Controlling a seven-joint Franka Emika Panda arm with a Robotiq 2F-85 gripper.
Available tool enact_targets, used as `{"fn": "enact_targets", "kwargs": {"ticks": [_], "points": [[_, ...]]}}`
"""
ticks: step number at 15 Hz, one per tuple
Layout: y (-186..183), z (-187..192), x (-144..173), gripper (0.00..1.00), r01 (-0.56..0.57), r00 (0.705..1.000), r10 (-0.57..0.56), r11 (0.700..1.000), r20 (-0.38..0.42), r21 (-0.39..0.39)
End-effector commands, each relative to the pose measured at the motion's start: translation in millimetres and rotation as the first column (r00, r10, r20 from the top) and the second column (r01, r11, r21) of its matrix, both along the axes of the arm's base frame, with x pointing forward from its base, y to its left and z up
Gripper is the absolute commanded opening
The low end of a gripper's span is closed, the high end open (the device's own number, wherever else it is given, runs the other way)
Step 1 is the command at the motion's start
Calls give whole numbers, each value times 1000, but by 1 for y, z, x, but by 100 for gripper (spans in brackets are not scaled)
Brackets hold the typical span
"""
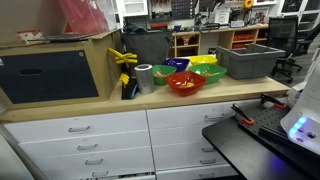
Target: Pick up the object in the gray container and put it in the blue bowl
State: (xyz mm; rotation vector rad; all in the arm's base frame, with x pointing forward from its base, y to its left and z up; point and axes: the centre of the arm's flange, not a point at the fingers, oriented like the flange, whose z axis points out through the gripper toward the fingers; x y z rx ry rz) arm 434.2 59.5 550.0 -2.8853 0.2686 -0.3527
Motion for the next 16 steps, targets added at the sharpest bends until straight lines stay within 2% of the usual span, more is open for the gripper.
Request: {"fn": "enact_targets", "kwargs": {"ticks": [1, 10, 16], "points": [[0, 0, 0, 100, 0, 1000, 0, 1000, 0, 0], [-6, 2, 1, 100, -18, 1000, 18, 1000, -9, 5], [-57, 14, 23, 100, 44, 999, -44, 999, 0, 2]]}}
